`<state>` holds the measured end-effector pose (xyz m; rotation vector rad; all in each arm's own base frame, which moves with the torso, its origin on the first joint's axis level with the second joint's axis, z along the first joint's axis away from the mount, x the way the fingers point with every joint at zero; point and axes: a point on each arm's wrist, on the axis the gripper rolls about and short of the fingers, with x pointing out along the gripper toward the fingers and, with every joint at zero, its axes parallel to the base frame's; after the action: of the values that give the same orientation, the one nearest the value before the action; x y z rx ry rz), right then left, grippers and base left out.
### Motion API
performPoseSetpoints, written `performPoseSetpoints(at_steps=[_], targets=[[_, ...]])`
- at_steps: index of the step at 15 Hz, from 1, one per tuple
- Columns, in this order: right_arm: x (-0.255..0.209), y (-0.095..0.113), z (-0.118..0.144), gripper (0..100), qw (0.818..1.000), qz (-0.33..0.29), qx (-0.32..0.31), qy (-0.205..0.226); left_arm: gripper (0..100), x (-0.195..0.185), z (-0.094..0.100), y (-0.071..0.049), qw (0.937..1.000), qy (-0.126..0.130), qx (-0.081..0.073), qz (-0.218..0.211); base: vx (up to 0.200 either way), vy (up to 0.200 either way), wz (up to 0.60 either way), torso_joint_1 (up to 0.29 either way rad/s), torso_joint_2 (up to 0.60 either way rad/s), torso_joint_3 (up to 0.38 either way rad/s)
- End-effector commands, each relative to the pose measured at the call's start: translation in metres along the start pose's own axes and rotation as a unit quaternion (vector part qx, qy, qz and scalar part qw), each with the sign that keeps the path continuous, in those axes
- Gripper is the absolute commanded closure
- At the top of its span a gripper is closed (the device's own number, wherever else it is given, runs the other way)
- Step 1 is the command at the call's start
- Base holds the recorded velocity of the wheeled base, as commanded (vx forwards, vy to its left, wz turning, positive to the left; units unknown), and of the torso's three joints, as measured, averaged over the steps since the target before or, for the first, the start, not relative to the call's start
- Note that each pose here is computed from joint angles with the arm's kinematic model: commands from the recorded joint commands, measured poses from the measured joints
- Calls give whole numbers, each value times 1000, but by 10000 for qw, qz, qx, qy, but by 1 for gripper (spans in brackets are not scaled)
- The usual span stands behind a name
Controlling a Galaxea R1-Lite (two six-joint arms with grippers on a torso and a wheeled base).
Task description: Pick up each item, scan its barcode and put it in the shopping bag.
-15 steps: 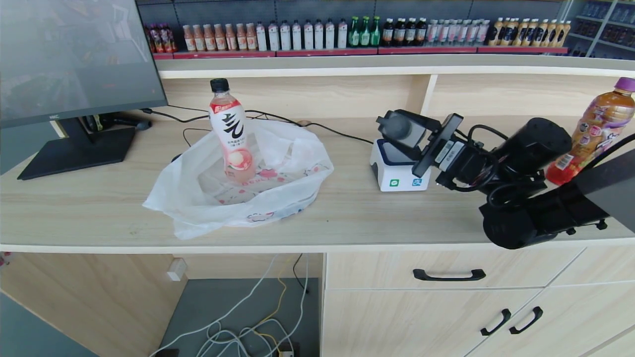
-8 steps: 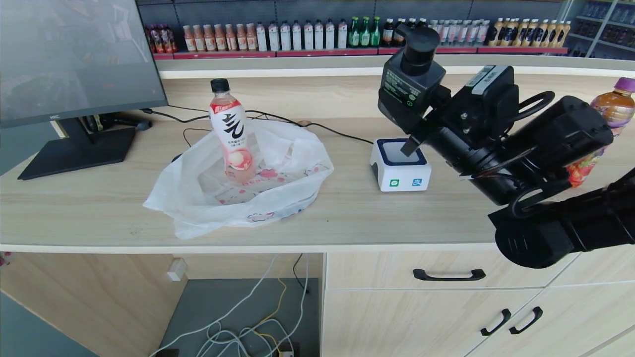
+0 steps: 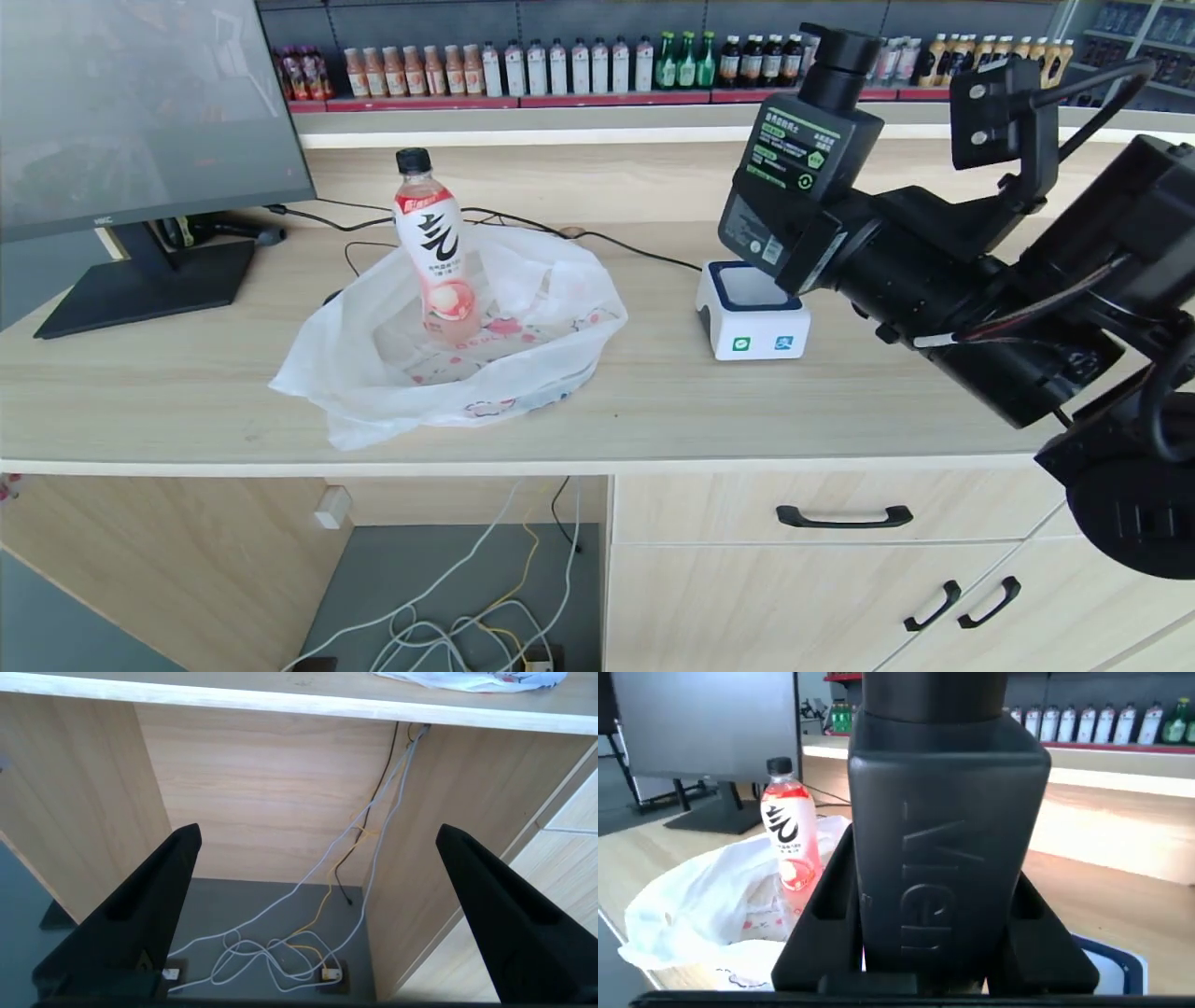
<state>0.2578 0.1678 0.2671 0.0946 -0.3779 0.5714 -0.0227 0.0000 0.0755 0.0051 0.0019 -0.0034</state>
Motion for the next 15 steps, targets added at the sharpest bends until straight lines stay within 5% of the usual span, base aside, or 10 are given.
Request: performPoseSetpoints(at_steps=[1, 8, 12, 15], targets=[[-5, -1, -3, 100, 9973, -701, 201, 53, 0, 0, 0, 0, 10000, -2, -3, 2, 0, 0, 0, 0, 0, 0], [-2, -8, -40, 100, 9910, -1287, 331, 140, 0, 0, 0, 0, 10000, -2, -3, 2, 0, 0, 0, 0, 0, 0], [-16, 36, -63, 100, 9925, -914, 526, 621, 0, 0, 0, 0, 10000, -2, -18, 2, 0, 0, 0, 0, 0, 0], [-19, 38, -63, 100, 9920, -891, 632, 629, 0, 0, 0, 0, 10000, -2, -26, 2, 0, 0, 0, 0, 0, 0]])
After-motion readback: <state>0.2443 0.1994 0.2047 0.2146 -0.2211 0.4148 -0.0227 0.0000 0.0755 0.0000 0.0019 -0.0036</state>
